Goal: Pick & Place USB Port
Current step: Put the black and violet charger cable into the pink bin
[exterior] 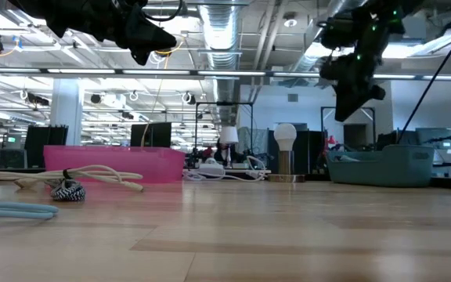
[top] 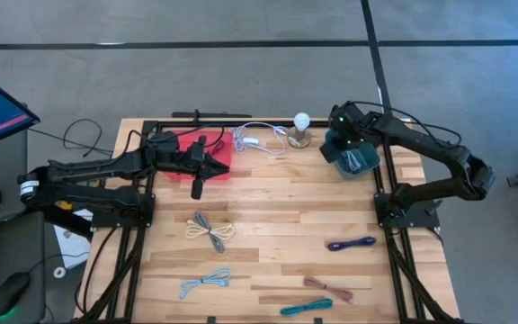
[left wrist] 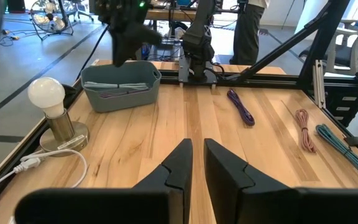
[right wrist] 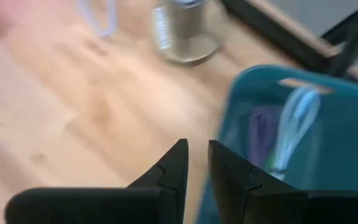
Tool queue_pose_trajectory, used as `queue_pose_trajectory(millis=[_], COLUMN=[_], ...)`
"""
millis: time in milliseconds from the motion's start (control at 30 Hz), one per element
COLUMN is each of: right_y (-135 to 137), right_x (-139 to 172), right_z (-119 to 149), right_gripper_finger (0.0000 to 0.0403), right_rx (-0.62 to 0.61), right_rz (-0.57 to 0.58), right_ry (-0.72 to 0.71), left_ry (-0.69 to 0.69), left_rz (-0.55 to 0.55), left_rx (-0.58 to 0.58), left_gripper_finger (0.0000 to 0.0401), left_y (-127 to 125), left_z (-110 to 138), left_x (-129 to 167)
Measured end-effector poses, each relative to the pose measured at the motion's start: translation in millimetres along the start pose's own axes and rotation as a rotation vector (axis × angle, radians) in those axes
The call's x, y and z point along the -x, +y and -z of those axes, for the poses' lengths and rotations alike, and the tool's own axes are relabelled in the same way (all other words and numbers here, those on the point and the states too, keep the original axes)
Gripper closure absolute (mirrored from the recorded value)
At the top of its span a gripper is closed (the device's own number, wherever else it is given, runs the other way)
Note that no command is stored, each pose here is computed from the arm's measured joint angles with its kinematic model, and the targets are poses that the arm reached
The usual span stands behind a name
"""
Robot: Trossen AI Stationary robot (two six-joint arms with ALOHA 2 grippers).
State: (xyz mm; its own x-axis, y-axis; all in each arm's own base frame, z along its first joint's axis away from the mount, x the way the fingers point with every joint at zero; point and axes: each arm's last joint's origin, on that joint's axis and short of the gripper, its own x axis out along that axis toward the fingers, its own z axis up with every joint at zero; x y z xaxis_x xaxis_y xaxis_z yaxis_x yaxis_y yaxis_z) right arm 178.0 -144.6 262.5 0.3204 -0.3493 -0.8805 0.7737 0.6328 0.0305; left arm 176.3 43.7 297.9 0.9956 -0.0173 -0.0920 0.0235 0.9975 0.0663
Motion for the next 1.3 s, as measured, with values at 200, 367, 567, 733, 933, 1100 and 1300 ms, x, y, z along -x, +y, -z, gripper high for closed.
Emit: queue_pose_trajectory(millis=[200,367,567,733,933,1100,1300], right_y=[22.6,44.5,67.6,86.3,106.0,115.9,126.0], right_x=[16.2,21.8,31.4,39.7,48.9,53.4,56.7], right_z=[1.8,18.4,46.9,65.3,83.3,91.5,96.8], right_gripper_finger=[0.0347,0.0347,0.0347,0.0347,0.0347,0.0347,0.0347], right_rx=[-0.028,0.006,0.071,0.094,0.216,0.280,0.327], right_rz=[-0.163,-0.287,-0.265,-0.253,-0.304,-0.349,-0.354], right_ry=[0.079,0.226,0.408,0.481,0.513,0.517,0.452], left_ry=[0.000,0.000,0.000,0.000,0.000,0.000,0.000], left_rz=[0.000,0.000,0.000,0.000,0.000,0.000,0.000], left_rx=[0.000,0.000,0.000,0.000,0.000,0.000,0.000], left_gripper_finger=[0.0361,0.0361,0.0361,0.0361,0.0361,0.0361,0.0361], left_y=[0.0,0.0,0.0,0.0,0.0,0.0,0.0], left_z=[0.0,0.0,0.0,0.0,0.0,0.0,0.0], left_x=[0.0,0.0,0.0,0.0,0.0,0.0,0.0])
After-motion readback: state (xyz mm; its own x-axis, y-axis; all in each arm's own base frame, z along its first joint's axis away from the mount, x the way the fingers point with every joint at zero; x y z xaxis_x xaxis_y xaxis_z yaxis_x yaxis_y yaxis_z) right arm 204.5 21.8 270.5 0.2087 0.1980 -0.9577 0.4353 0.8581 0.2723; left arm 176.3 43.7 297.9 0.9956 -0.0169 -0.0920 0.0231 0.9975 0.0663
